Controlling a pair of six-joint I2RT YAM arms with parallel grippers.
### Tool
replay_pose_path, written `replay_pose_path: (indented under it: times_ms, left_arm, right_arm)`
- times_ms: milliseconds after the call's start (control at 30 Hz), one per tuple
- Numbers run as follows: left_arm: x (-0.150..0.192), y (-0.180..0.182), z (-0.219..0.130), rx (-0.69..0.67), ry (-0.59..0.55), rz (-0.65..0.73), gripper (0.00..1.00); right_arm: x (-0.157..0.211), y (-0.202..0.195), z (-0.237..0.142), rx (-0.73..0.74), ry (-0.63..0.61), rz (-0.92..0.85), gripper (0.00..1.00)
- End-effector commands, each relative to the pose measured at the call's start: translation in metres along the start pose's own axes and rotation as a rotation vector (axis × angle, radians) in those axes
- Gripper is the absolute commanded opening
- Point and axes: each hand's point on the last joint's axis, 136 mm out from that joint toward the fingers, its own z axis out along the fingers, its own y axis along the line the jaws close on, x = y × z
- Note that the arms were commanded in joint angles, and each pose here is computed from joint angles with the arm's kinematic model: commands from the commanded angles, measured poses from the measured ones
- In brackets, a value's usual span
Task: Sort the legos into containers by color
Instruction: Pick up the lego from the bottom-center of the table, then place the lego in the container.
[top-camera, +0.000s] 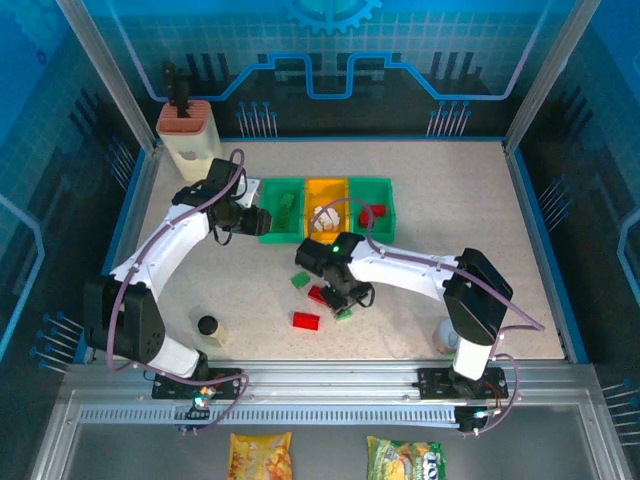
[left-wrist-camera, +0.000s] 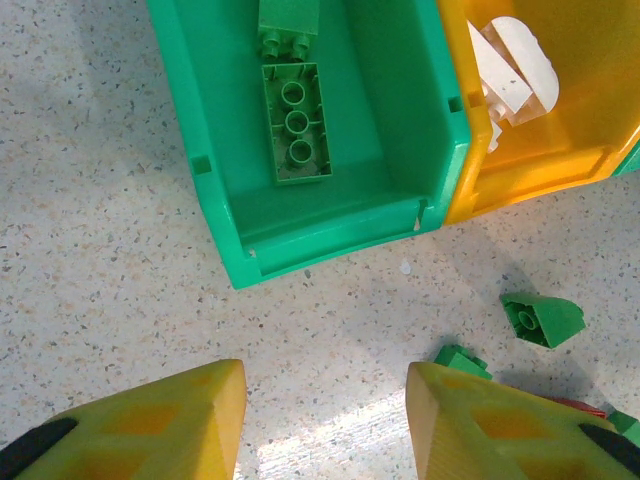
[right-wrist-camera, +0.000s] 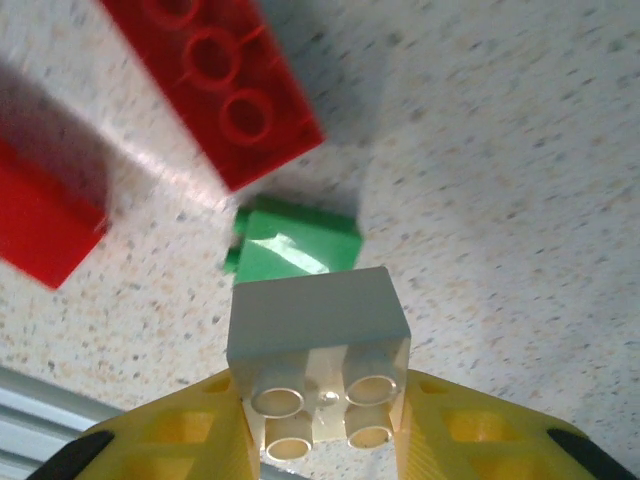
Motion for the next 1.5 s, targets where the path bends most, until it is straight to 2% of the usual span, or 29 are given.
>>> replay_pose_path:
  times_ms: [0, 333, 733, 1033, 1467]
  left_arm:
    - [0.005, -0.001, 0.002, 0.018, 0.025, 0.015, 0.47]
    - [0.005, -0.002, 0.004, 0.02, 0.031, 0.002, 0.47]
    - [0.006, -0.003, 0.003, 0.031, 0.027, 0.01, 0.47]
    - [0.007, -0.003, 0.003, 0.028, 0.026, 0.007, 0.47]
    - [0.007, -0.002, 0.005, 0.026, 0.032, -0.001, 0.47]
  right_arm:
    - [-0.02, -0.014, -0.019, -0.029, -0.063, 0.083, 0.36]
    - [-0.09, -0.054, -0.035, -0.084, -0.193, 0.287, 0.36]
    - [-0.179, -0.085, -0.045, -0.144, -0.343, 0.391, 0.36]
    - [-0.235, -0.1, -0.034, -0.187, -0.399, 0.428, 0.36]
    - [-0.283, -0.11, -0.004, -0.229, -0.423, 0.451, 0.37]
